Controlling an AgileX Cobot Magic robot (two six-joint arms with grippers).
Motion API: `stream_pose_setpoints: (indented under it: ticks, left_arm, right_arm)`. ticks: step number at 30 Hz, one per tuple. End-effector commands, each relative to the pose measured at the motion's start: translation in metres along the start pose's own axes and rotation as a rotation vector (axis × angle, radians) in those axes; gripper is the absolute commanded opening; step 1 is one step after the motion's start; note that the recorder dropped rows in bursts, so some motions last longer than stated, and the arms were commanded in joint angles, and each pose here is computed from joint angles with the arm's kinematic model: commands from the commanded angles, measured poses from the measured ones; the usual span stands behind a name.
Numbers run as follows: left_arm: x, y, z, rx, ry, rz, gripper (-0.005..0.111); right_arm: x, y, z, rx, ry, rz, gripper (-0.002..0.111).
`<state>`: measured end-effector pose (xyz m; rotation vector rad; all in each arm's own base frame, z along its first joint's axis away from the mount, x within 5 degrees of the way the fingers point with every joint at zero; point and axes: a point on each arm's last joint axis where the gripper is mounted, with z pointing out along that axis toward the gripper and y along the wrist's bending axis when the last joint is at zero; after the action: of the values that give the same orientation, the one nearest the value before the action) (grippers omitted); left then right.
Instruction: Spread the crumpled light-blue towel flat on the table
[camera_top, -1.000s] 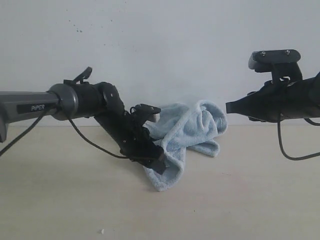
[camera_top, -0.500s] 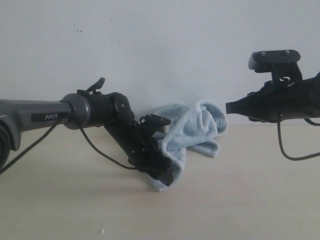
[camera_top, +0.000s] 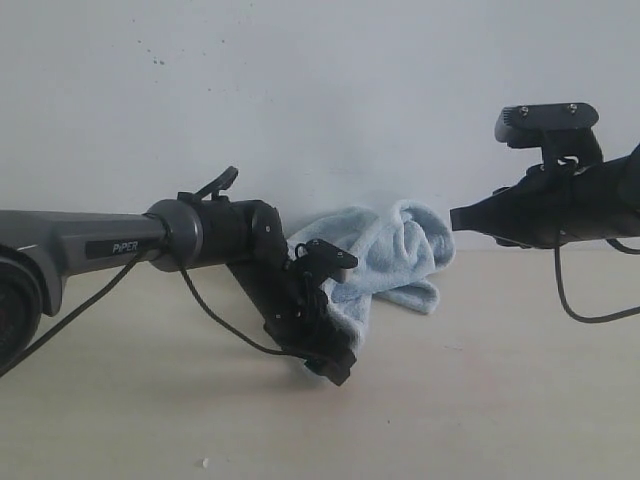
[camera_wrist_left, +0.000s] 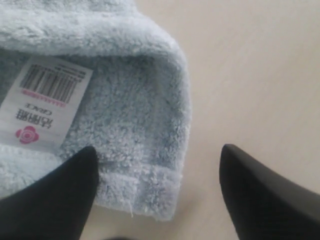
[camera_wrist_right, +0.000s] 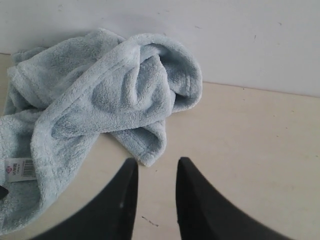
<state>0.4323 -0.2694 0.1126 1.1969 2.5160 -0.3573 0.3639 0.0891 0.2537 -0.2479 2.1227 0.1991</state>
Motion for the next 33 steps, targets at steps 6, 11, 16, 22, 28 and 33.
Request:
stream_pose_setpoints:
  ticks: [6,11,16,22,28,33]
  left_arm:
    - [0.005,0.005,0.008,-0.040,0.036,0.010,0.038]
    - [0.006,0.013,0.004,-0.133,0.051,0.005,0.007]
    - [-0.002,0.017,-0.020,-0.201,0.033,0.019,0.004]
    - [-0.016,0.014,-0.069,-0.234,-0.028,0.016,0.004]
    - [-0.019,0.004,-0.112,-0.229,-0.018,0.007,0.004]
    - [-0.025,-0.002,-0.183,-0.347,-0.101,0.012,0.004]
  right_arm:
    - [-0.003,0.001,-0.001,-0.001,-0.008,-0.011,0.027]
    - [-0.003,0.001,-0.001,-0.002,-0.006,0.003,0.027]
    - [-0.002,0.001,-0.001,-0.006,0.000,0.003,0.027]
    - [0.000,0.002,-0.001,-0.017,0.018,0.003,0.027]
    - [0.001,0.004,-0.002,-0.034,0.038,-0.033,0.027]
    - [0.006,0.007,-0.002,-0.076,0.092,-0.136,0.027]
